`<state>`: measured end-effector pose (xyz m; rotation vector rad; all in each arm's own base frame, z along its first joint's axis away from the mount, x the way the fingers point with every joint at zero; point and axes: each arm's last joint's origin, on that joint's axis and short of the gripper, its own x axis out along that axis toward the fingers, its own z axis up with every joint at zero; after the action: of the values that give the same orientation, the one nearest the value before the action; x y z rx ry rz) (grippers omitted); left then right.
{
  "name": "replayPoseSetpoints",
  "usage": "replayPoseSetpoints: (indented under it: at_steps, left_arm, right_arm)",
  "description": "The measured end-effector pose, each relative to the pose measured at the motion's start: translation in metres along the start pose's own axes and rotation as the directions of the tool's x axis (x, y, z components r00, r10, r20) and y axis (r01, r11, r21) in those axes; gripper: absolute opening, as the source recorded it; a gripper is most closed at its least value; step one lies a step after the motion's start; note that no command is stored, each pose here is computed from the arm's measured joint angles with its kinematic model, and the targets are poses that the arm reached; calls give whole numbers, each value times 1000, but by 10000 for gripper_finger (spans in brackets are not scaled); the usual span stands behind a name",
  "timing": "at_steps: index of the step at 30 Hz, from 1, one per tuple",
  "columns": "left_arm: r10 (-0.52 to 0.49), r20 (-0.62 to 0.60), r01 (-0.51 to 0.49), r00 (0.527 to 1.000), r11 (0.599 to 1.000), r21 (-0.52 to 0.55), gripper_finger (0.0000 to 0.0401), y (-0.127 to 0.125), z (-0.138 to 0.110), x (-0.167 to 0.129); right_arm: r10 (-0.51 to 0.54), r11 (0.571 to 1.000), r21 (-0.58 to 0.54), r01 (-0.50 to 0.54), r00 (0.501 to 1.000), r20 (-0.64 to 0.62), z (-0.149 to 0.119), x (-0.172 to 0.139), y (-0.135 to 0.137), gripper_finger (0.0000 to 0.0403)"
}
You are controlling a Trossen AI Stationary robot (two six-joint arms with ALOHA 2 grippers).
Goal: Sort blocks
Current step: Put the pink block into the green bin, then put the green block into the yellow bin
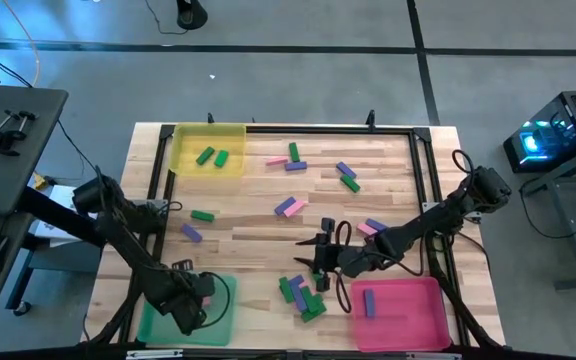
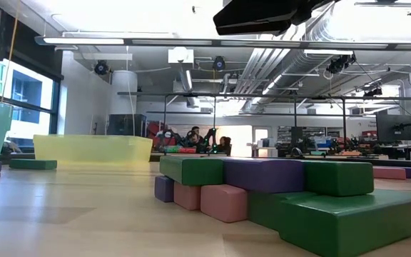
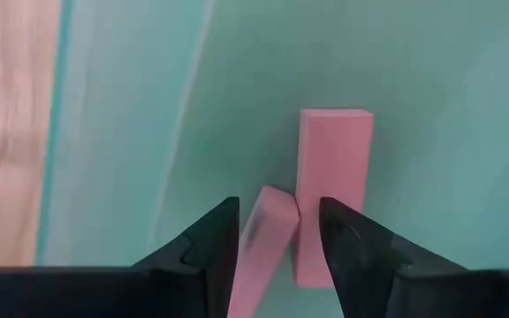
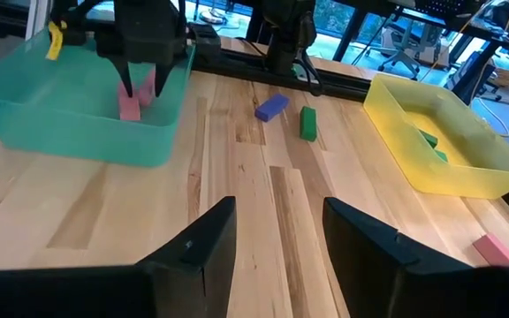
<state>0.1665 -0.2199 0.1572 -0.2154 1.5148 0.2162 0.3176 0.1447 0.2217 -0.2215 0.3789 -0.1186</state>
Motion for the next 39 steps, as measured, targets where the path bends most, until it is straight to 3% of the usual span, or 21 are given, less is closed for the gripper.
replayPoseSetpoints:
  at_steps: [5, 10, 13, 16, 18, 21, 24, 25, 27, 32, 39]
  left_arm:
    - [-2, -16, 2, 1000, 999, -47, 148, 7, 4, -11]
    - [-116, -33, 112, 993, 989, -100, 149, 9, 9, -40]
    - [-175, 49, 178, 983, 980, -85, 149, 10, 13, -62]
    - [-189, 222, 194, 957, 981, 1, 149, 12, 18, -86]
    - [-164, 363, 151, 917, 987, 63, 149, 16, 21, -98]
    - [-61, 574, -4, 816, 994, 111, 149, 24, 27, -109]
    - [82, 730, -163, 678, 986, 40, 149, 34, 36, -116]
    - [118, 748, -186, 653, 983, 7, 149, 38, 41, -117]
    - [165, 732, -198, 661, 979, -42, 149, 50, 56, -118]
    - [271, 593, -243, 758, 961, -128, 150, 91, 94, -112]
    - [365, 349, -331, 863, 931, -155, 176, 159, 125, -104]
  right_arm:
    - [0, 1000, -1, 0, 1000, 0, 0, 0, 0, 154]
    - [0, 1000, -6, 0, 1000, -6, -1, 0, 0, 154]
    - [0, 1000, -8, 0, 1000, -11, -1, 0, 0, 154]
    - [3, 1000, -13, -3, 1000, -15, -2, -1, 1, 154]
    - [11, 1000, -28, -12, 1000, -27, -3, -4, 3, 154]
    - [25, 999, -34, -27, 998, -51, 0, -17, 6, 154]
    - [6, 1000, -26, -8, 997, -71, 4, -38, 8, 154]
    - [-6, 1000, -27, 4, 997, -79, 4, -44, 8, 154]
    - [-35, 999, -28, 32, 995, -90, 4, -56, 10, 154]
    - [-105, 994, -18, 104, 991, -85, 3, -73, 15, 154]
    - [-105, 994, 15, 108, 985, -135, -6, -81, 20, 154]
